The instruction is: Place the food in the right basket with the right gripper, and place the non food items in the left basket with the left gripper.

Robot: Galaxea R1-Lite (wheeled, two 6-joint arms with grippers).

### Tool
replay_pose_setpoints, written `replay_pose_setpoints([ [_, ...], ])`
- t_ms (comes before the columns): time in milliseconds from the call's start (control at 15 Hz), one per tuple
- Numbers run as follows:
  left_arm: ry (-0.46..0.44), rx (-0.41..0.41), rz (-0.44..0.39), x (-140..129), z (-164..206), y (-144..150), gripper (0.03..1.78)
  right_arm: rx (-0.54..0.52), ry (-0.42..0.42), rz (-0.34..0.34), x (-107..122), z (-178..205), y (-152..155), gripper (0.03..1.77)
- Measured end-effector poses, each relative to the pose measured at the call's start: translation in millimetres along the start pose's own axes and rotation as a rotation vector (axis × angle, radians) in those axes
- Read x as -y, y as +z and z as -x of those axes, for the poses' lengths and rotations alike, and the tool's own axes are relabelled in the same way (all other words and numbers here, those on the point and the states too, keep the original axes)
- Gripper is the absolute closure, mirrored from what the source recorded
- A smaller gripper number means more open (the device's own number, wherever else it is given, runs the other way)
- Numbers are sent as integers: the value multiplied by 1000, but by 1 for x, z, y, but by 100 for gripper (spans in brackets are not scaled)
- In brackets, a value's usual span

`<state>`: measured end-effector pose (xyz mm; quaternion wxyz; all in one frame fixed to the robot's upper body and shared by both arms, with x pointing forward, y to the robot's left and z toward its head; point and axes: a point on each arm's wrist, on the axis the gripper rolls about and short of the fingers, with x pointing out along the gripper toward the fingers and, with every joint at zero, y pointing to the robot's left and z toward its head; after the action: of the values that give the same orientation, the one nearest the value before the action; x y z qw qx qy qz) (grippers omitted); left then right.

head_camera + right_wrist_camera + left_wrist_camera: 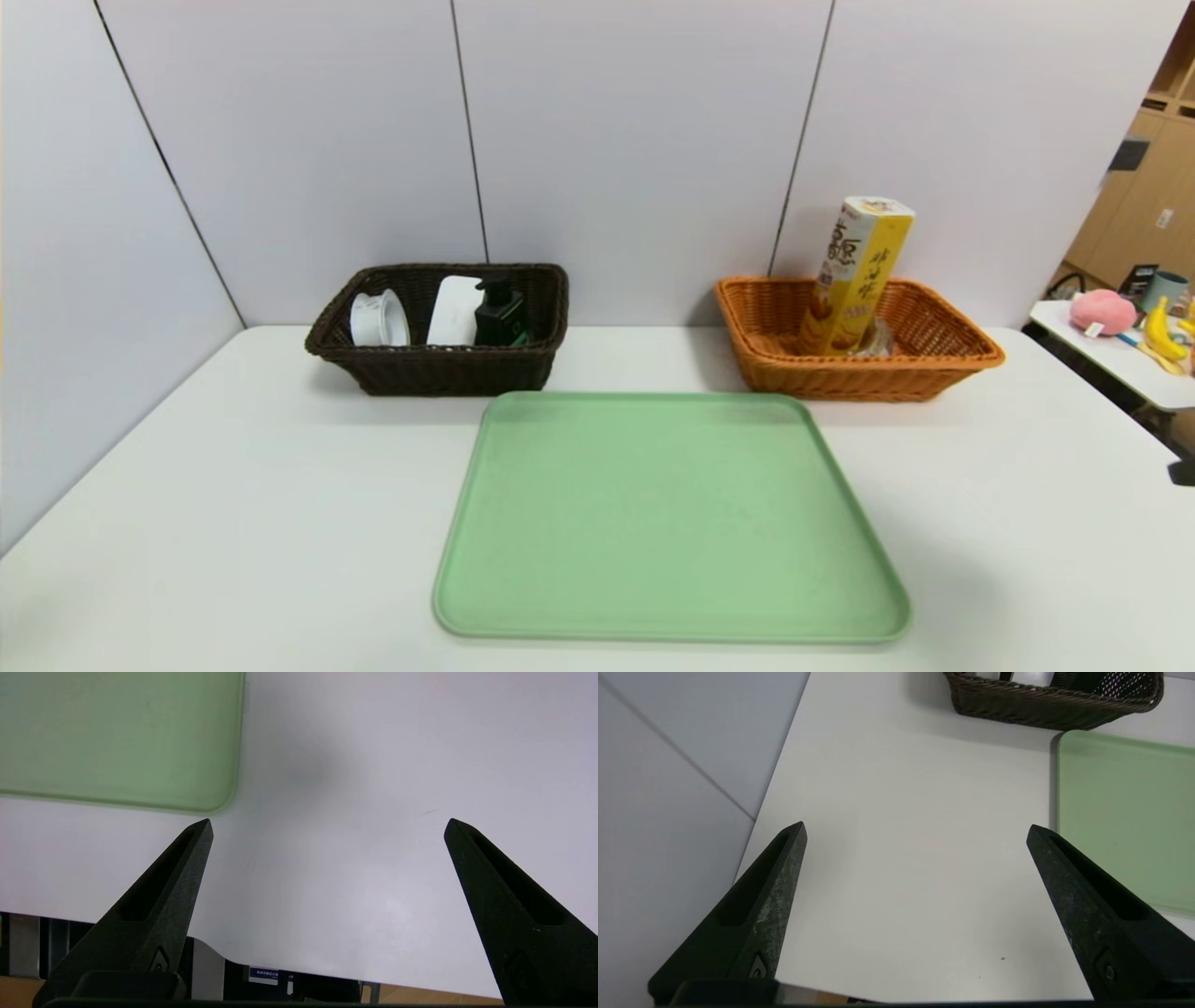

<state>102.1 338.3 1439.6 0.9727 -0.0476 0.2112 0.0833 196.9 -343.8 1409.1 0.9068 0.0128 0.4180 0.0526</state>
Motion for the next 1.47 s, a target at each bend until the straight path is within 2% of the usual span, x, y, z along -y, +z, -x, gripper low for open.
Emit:
replay_pose_setpoints([
  [200,26,59,-2,-22,33,-69,14,133,-53,4,-11,35,-57,9],
  [333,27,116,-39,-31,47,-106,13,264,-95,16,-17,48,-97,9],
  [467,-5,154,-84,-34,53,-125,12,410,-124,34,-21,50,-131,9],
  [600,-94,190,-89,-33,54,-132,12,567,-144,59,-23,50,-159,9],
  [733,-86,199,-74,-33,48,-137,12,687,-146,70,-25,54,-172,9],
  [933,-52,222,-55,-33,49,-137,12,731,-103,116,-21,58,-183,9],
  [1133,-19,234,-96,-24,50,-138,12,724,-107,154,-19,49,-195,9],
  [1267,-75,249,-109,-22,51,-149,12,740,-128,164,-18,43,-208,9],
  [1467,-171,326,-124,-23,49,-165,12,807,-152,182,-17,36,-232,9],
])
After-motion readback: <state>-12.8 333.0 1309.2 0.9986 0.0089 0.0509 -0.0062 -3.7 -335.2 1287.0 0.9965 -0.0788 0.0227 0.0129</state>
